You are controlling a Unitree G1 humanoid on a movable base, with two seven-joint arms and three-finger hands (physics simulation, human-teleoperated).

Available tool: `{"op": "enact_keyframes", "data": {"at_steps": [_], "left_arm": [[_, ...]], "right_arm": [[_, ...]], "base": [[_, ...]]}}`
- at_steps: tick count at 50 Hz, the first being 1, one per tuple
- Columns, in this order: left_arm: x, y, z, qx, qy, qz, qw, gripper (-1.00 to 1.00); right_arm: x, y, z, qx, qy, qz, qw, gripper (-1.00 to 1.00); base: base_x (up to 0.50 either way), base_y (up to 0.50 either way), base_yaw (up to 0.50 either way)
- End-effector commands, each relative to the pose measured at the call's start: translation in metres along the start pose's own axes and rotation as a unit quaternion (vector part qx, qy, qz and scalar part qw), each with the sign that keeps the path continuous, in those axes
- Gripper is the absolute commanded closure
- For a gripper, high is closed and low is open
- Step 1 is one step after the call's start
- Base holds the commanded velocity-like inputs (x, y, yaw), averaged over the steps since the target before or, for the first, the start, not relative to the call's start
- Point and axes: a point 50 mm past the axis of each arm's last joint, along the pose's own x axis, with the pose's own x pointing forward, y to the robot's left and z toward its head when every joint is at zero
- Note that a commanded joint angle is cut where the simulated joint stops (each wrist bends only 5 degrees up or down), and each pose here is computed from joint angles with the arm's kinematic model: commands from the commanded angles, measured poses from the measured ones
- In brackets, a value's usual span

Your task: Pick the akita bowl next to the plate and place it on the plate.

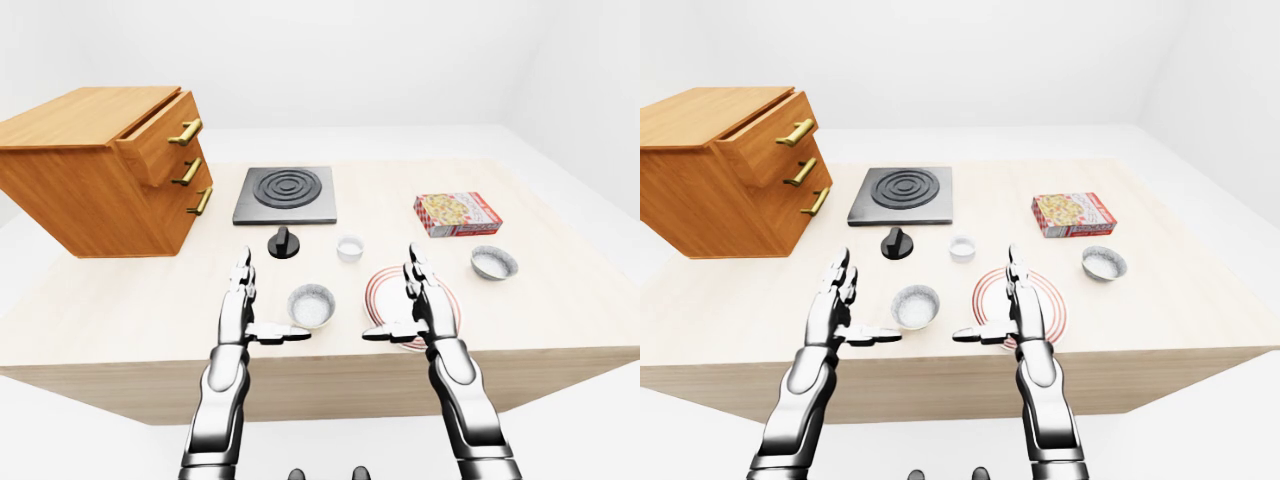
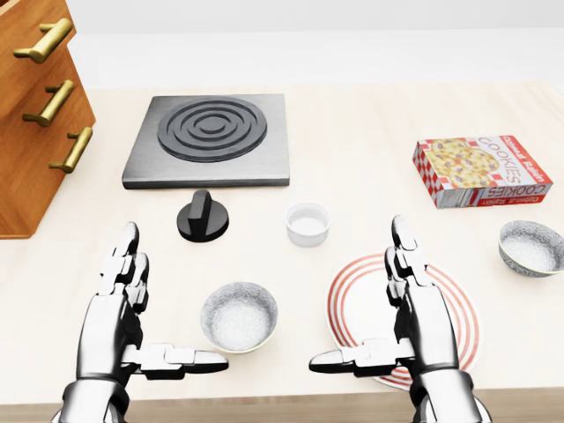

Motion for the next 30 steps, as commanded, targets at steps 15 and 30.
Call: {"op": "enact_keyframes", "data": {"at_steps": [15,30], "left_arm": [[-0.006,-0.011,0.059,0.211,-0.088,-0.116,0.966,-1.00],[-0.035,-0.016,0.147,0.346,-0.247,-0.146,0.893,-1.00]], "right_arm": [[-0.017,-0.008,0.077,-0.083,-0.148,0.048,0.984,-1.00],[-0.052,-0.019,0.175,-0.163,-0.365,0.047,0.915,-1.00]], "base": [[0.00,0.00,0.00],[0.00,0.00,0.00]]}}
